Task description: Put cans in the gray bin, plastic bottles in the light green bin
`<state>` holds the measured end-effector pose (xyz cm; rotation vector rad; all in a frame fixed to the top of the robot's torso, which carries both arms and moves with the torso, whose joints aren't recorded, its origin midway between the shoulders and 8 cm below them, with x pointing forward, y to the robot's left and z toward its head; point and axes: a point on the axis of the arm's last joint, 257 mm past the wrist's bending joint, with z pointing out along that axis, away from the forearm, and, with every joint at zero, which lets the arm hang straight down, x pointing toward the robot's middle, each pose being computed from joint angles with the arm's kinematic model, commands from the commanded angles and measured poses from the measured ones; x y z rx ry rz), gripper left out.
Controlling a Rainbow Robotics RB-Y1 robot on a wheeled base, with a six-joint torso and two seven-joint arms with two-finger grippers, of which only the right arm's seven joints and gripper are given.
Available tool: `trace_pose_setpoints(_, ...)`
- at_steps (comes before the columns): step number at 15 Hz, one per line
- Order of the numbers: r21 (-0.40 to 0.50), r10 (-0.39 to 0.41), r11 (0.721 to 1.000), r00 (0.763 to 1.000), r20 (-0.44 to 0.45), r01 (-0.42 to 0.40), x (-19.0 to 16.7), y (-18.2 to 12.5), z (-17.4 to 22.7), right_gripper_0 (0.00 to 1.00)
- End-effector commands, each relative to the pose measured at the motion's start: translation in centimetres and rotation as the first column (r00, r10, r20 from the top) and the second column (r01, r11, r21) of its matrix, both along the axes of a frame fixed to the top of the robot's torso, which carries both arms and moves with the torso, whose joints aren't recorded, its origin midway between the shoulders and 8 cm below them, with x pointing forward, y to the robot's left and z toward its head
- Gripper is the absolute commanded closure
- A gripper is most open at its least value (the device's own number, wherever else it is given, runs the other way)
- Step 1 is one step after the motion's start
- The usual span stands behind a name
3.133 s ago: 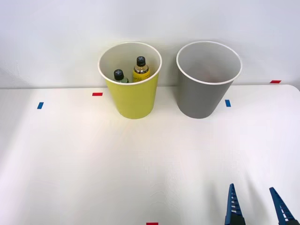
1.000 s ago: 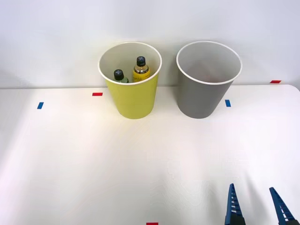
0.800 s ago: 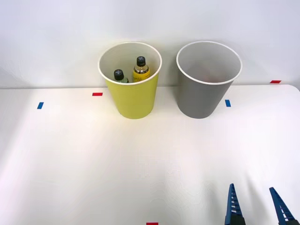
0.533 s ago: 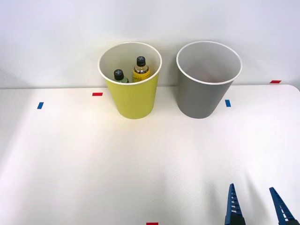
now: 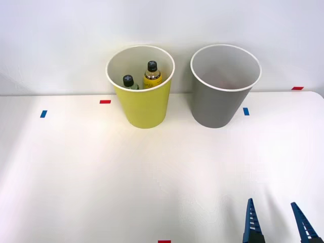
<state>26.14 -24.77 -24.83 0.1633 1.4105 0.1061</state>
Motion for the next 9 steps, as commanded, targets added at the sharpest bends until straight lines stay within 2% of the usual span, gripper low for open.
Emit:
trace_pose_setpoints(1,0.0,0.0,1.0,1.0,0.0,0.0,0.0,0.0,0.0,0.0)
trace_pose_setpoints(9,0.0,0.0,1.0,1.0,0.0,0.0,0.0,0.0,0.0,0.0)
